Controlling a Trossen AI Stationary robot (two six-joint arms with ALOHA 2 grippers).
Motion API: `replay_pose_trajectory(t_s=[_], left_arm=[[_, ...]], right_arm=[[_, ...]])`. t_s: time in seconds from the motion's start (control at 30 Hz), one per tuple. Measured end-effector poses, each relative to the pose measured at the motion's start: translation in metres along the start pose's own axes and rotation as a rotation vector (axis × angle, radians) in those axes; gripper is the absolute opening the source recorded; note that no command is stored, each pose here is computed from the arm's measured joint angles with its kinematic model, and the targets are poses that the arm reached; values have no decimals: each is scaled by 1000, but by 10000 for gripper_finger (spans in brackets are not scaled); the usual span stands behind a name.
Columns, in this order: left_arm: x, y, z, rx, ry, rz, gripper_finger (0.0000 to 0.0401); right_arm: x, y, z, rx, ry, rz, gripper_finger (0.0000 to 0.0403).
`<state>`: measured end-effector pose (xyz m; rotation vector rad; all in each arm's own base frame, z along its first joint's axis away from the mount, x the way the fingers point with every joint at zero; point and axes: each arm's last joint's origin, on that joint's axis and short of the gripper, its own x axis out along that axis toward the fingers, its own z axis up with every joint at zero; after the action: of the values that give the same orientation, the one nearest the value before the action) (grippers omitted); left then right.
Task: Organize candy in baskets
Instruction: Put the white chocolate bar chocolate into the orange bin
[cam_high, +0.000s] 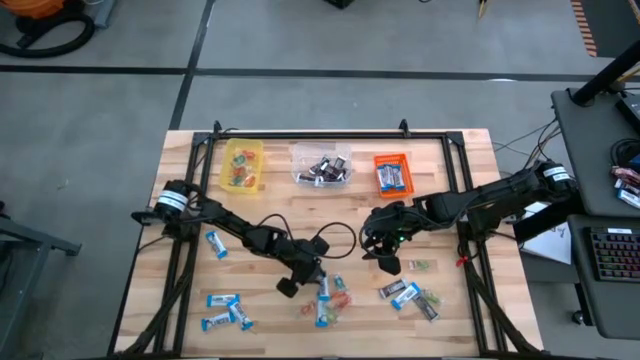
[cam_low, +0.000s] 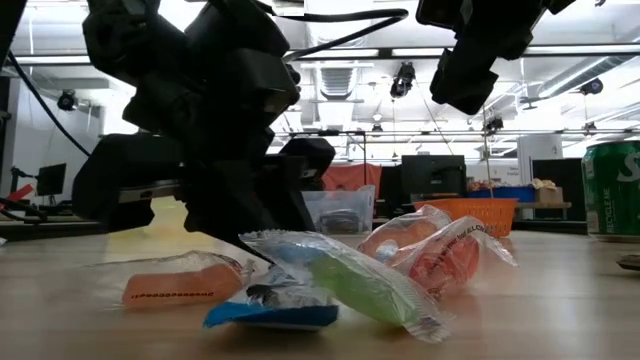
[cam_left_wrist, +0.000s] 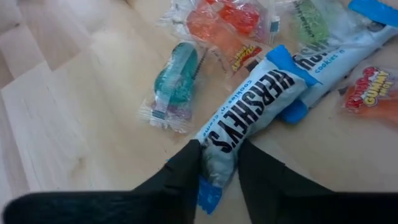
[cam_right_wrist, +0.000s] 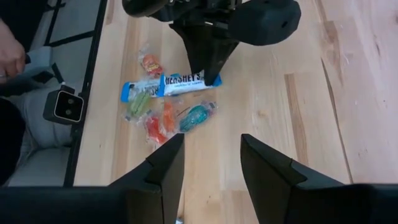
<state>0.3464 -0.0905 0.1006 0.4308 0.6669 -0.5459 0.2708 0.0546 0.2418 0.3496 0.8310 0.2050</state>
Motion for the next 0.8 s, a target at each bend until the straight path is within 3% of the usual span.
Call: replay_pose_trajectory(t_s=[0.23,0.47,0.53,0.7,0.8], left_arm=[[-2,1,0,2,14,18,16],[-17,5,5,-49,42,51,6],[-23,9,9,-87,56,154,5],[-40,19,14,-146,176,518,5],[-46,22,21,-147,165,607,4]], right_arm=[[2,1,0,-15,-23,7,140],[13,7,-8,-97,-130,6,142],[17,7,-14,-81,-149,-65,139],[24,2,-22,93,-211,-212,135],[34,0,-23,172,-211,-213,145]])
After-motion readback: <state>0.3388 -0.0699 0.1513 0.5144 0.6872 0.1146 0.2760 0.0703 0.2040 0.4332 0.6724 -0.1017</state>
